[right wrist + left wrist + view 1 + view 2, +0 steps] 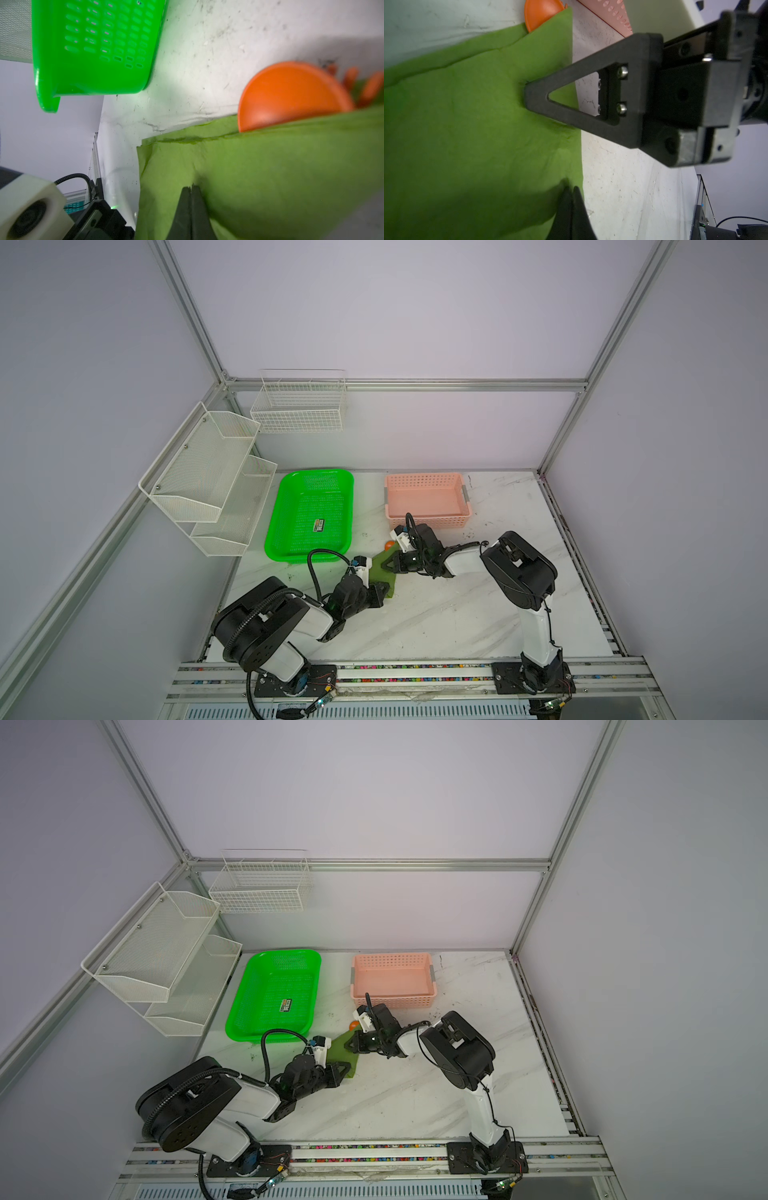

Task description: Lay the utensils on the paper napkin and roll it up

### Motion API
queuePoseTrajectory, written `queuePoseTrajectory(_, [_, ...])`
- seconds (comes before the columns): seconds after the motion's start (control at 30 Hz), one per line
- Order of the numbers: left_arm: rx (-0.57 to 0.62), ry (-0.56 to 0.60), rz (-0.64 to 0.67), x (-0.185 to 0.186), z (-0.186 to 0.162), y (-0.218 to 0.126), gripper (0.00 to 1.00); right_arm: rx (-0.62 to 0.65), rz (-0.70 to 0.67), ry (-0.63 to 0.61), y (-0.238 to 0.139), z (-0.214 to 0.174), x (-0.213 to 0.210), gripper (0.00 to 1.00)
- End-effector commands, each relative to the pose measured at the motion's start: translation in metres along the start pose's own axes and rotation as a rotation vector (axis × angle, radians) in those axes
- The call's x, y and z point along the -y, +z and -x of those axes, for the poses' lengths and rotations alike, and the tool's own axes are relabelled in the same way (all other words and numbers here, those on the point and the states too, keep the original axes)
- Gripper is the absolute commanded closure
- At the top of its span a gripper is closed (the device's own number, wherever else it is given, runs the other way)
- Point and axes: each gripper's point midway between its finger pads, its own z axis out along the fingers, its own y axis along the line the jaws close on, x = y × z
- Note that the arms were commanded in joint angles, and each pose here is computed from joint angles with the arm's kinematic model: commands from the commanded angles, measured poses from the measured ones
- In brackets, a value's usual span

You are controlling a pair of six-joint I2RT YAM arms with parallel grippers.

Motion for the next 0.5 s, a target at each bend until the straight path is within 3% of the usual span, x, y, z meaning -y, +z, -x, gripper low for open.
queuePoseTrajectory(0.0, [-0.069, -0.029, 0.099, -0.03, -0.026, -0.009, 1.0, 0.0, -0.024, 0.01, 0.004, -0.004, 0.018, 0.99])
queuePoseTrajectory(0.23, [-0.061, -0.03, 0.039, -0.014, -0.021, -0.019, 1.0, -0.006, -0.059, 0.025, 0.005, -0.011, 0.032, 1.0])
queuePoseTrajectory(0.47, [0.103, 0.146, -0.016, 0.048, 0.048, -0.048, 1.0, -0.02, -0.057, 0.042, 0.008, -0.021, 0.04, 1.0])
